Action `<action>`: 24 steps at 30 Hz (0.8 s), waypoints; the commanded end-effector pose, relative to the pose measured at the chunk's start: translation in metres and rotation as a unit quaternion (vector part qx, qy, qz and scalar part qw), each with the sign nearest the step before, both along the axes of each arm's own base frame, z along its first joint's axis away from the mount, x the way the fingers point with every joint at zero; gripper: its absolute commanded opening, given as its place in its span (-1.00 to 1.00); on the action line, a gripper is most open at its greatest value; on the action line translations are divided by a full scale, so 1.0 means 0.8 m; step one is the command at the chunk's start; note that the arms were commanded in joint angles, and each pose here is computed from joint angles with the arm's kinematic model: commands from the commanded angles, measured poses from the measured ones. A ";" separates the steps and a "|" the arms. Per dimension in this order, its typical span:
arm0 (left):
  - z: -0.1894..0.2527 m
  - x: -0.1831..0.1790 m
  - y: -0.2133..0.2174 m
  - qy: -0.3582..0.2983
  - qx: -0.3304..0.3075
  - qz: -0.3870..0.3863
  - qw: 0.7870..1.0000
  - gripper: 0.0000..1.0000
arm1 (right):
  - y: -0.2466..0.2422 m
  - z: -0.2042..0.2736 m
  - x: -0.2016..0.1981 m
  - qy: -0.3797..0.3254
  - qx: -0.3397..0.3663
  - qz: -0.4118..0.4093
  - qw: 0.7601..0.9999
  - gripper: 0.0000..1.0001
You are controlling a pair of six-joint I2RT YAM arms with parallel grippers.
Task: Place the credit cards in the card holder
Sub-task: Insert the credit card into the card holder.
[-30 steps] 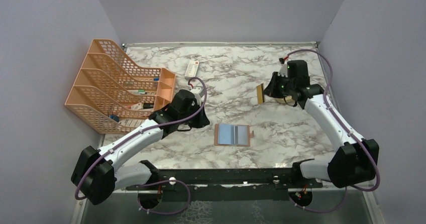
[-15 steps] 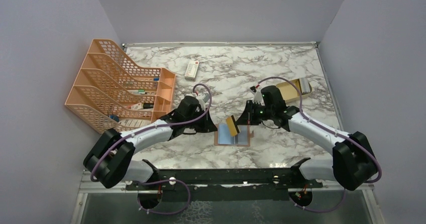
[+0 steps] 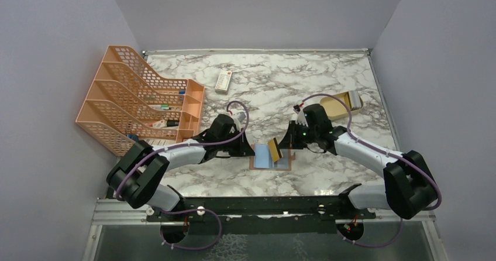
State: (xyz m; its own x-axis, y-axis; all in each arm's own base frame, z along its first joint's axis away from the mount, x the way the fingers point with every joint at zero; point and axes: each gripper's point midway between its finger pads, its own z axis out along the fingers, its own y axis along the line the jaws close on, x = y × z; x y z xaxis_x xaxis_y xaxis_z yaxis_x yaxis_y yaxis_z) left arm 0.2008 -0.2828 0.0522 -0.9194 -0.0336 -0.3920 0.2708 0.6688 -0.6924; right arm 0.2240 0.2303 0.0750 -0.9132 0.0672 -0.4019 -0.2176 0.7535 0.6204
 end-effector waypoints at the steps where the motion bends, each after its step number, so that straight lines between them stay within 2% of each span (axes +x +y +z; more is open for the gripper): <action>1: 0.001 -0.004 -0.011 0.002 -0.019 -0.012 1.000 -1.00 | -0.014 -0.019 0.003 0.000 -0.034 -0.017 0.999 -0.98; 7: -0.021 -0.014 -0.006 0.024 0.007 -0.006 1.000 -1.00 | -0.007 -0.030 -0.004 0.025 -0.017 -0.015 0.999 -0.98; 18: -0.039 -0.022 0.010 0.025 0.048 0.014 0.998 -1.00 | -0.005 -0.044 -0.020 0.053 0.000 -0.011 0.999 -0.98; 24: -0.047 -0.025 0.015 0.027 0.059 0.015 0.998 -1.00 | -0.009 -0.040 -0.022 0.046 0.003 -0.017 0.999 -0.98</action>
State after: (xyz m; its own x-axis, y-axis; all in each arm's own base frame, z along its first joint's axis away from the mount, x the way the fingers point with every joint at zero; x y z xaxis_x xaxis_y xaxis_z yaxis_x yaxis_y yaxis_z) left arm 0.1835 -0.2797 0.0228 -0.9393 -0.0144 -0.3427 0.2272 0.7223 -0.6532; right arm 0.2084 0.2238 0.0402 -0.9463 0.0959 -0.3087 -0.1274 0.7672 0.6286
